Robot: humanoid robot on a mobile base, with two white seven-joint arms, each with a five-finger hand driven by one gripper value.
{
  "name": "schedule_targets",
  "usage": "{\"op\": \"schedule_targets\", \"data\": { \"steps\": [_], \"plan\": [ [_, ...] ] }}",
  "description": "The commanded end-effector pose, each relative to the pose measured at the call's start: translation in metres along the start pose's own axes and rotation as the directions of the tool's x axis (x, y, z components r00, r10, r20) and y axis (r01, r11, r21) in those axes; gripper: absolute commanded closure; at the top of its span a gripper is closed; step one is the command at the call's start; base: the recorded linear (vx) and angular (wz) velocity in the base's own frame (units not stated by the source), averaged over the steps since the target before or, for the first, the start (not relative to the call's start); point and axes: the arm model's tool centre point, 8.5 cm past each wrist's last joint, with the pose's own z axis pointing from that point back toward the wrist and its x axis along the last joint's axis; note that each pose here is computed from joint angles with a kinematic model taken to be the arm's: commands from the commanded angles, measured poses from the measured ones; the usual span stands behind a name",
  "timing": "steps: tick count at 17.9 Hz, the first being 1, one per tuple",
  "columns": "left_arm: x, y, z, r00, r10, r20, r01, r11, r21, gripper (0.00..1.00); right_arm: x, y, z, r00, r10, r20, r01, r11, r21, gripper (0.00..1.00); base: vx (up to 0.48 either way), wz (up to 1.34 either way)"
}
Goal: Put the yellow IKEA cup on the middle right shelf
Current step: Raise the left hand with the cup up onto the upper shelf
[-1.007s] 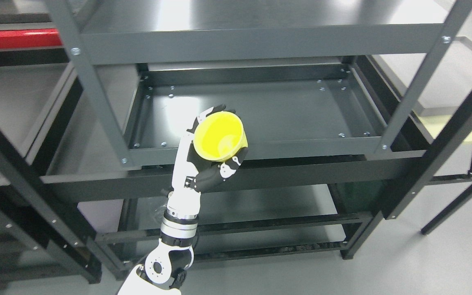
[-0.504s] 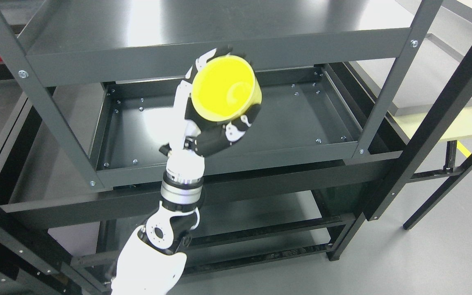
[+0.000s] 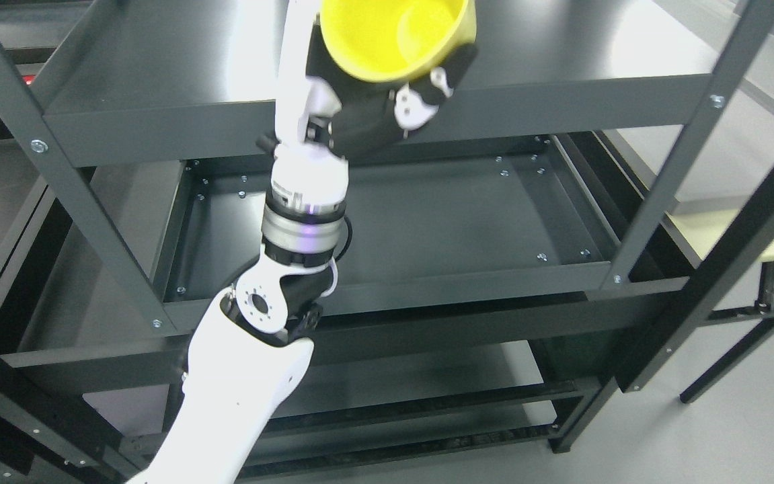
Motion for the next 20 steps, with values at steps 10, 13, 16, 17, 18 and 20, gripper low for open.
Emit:
{"op": "schedule_targets", "data": {
  "steps": [10,13,16,17,18,20],
  "plan": [
    [-0.034,-0.063,-0.060,0.823,0.081,-0.562,-0.134,0.990,-0.054,1.00,-0.009,-0.010,-0.001,1.000,-0.004,-0.015,0.003,1.000,-0.013,0.01,0.059,0.13],
    [-0.052,-0.061,-0.047,0.700,0.138,-0.701,-0.172,0.985,0.023,1.00,-0.009,-0.010,-0.001,1.000,-0.004,-0.015,0.003,1.000,-0.013,0.01,0.019,0.04],
    [-0.058,-0.053,-0.045,0.625,0.107,-0.773,-0.136,0.990,0.027,1.00,-0.009,-0.010,-0.001,1.000,-0.004,-0.015,0.003,1.000,-0.013,0.01,0.005,0.01],
    [-0.058,-0.049,-0.047,0.596,0.106,-0.796,-0.133,0.991,0.032,1.00,-0.009,-0.010,-0.001,1.000,-0.004,-0.015,0.003,1.000,-0.013,0.01,0.000,0.00],
    [-0.059,-0.047,-0.046,0.571,0.105,-0.814,-0.129,0.991,0.038,1.00,-0.009,-0.010,-0.001,1.000,-0.004,-0.015,0.003,1.000,-0.013,0.01,0.000,0.00],
    [-0.060,-0.038,-0.049,0.540,0.086,-0.837,-0.083,0.995,0.048,1.00,-0.009,-0.010,-0.001,1.000,-0.004,-0.015,0.003,1.000,-0.013,0.01,0.000,0.00]
  ]
}}
